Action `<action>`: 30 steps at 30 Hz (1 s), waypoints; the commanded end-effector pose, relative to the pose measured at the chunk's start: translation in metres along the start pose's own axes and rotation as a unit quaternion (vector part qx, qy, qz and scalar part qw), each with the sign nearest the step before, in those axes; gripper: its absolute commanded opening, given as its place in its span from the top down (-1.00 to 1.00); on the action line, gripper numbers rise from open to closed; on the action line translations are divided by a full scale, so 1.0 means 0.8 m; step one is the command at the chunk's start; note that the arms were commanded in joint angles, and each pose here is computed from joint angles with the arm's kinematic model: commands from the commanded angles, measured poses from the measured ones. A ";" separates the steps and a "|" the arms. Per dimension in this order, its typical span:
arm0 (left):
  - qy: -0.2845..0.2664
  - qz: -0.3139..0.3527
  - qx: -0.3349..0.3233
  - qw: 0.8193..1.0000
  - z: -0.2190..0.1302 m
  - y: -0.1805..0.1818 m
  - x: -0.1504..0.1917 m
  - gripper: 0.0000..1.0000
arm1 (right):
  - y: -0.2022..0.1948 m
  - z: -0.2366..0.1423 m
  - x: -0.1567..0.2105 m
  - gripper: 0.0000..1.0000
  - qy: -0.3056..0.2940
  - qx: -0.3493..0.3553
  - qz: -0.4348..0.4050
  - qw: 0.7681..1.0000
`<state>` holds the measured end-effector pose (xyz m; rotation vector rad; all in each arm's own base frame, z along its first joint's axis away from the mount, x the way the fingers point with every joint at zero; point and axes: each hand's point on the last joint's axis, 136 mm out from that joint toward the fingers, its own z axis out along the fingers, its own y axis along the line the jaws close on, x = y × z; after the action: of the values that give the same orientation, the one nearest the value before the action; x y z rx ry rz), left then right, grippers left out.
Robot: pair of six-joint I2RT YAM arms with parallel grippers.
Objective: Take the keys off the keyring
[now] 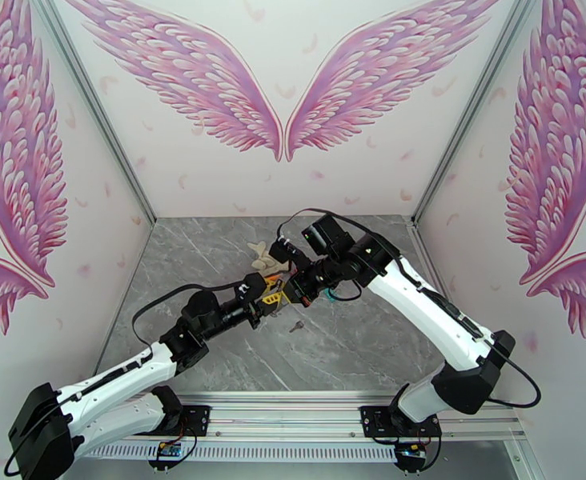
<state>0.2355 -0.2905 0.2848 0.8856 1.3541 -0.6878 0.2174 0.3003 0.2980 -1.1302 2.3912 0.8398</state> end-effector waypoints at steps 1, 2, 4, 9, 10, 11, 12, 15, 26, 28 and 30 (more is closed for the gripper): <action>-0.017 0.008 -0.009 1.000 0.006 0.006 -0.019 0.48 | 0.015 -0.014 -0.002 1.00 -0.013 -0.013 -0.025 1.000; -0.017 0.008 -0.011 1.000 0.007 0.007 -0.020 0.52 | 0.015 -0.015 -0.002 1.00 -0.013 -0.011 -0.027 0.999; -0.018 0.008 -0.013 1.000 0.006 0.008 -0.019 0.54 | 0.014 -0.017 -0.001 1.00 -0.014 -0.006 -0.028 0.999; -0.019 0.010 -0.017 1.000 0.006 0.009 -0.019 0.63 | 0.011 -0.021 0.003 1.00 -0.017 0.005 -0.033 0.999; -0.020 0.011 -0.018 1.000 0.006 0.010 -0.021 0.64 | 0.011 -0.020 0.003 1.00 -0.017 0.006 -0.032 0.999; -0.020 0.011 -0.017 1.000 0.006 0.009 -0.020 0.65 | 0.010 -0.021 0.003 1.00 -0.016 0.007 -0.033 0.999; -0.019 0.014 -0.016 1.000 0.006 0.009 -0.020 0.68 | 0.010 -0.022 0.003 1.00 -0.017 0.010 -0.034 0.999; -0.021 0.020 -0.013 0.999 0.006 0.007 -0.022 0.75 | 0.012 -0.023 0.003 1.00 -0.019 0.006 -0.034 0.999; -0.042 0.033 0.005 0.999 -0.003 -0.001 -0.042 0.94 | 0.015 -0.028 0.004 1.00 -0.046 0.000 -0.026 0.999; -0.050 0.038 0.003 0.998 -0.007 -0.001 -0.046 0.98 | 0.014 -0.030 0.003 0.86 -0.055 0.001 -0.018 0.998; -0.059 0.046 0.008 0.997 -0.010 -0.004 -0.051 1.00 | 0.022 -0.030 -0.001 0.77 -0.071 -0.023 -0.008 0.997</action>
<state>0.2331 -0.2909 0.2947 0.9079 1.2985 -0.6631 0.2055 0.2879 0.3074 -1.1125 2.3189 0.8464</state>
